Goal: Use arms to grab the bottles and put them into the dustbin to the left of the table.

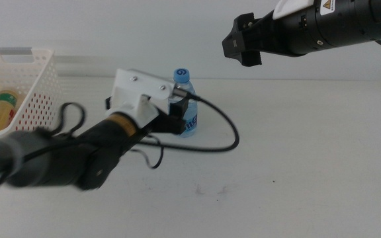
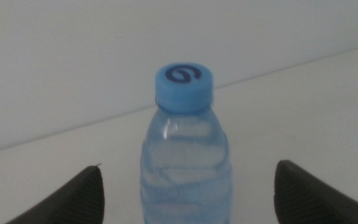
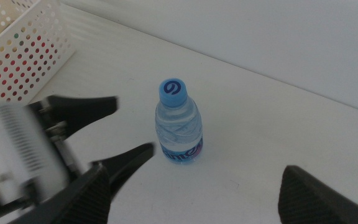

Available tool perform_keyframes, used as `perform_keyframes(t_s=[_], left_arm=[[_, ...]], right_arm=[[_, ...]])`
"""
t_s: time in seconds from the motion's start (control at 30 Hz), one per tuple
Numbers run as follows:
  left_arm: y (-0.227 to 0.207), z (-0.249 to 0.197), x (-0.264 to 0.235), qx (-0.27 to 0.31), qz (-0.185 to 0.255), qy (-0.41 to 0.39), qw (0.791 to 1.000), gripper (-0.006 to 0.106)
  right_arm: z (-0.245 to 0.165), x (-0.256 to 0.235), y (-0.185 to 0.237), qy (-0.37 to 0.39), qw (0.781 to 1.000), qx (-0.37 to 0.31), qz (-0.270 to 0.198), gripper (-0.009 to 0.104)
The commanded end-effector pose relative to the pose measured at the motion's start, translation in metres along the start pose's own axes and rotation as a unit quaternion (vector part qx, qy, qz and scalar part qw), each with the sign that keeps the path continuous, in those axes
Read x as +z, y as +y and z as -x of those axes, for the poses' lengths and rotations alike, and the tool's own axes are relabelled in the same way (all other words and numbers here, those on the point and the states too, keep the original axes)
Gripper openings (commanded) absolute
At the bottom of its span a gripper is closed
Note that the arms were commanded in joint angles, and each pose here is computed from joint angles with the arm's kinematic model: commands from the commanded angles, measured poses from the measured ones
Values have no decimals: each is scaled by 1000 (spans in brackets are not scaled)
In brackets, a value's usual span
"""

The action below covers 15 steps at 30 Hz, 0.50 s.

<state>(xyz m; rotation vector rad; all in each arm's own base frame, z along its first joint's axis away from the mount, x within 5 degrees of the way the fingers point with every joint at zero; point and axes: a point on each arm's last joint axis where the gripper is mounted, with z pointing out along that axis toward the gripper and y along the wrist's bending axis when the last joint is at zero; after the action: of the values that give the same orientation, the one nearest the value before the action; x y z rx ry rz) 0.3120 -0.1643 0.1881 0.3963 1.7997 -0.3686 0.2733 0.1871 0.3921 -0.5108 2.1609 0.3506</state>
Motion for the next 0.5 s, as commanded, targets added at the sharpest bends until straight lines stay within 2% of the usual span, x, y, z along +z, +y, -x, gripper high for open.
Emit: perform_keyframes(t_s=[0.0, 0.2, 0.47], left_arm=[[2, -1, 20, -7, 1, -10, 1000, 94], [3, -16, 60, -7, 2, -3, 1000, 94], [5, -48, 91, -10, 5, -5, 1000, 94]], right_arm=[[0, -1, 0, -4, 1000, -4, 0, 83], [0, -1, 0, -4, 1000, -4, 0, 83], [0, -1, 0, -4, 1000, -4, 0, 83]])
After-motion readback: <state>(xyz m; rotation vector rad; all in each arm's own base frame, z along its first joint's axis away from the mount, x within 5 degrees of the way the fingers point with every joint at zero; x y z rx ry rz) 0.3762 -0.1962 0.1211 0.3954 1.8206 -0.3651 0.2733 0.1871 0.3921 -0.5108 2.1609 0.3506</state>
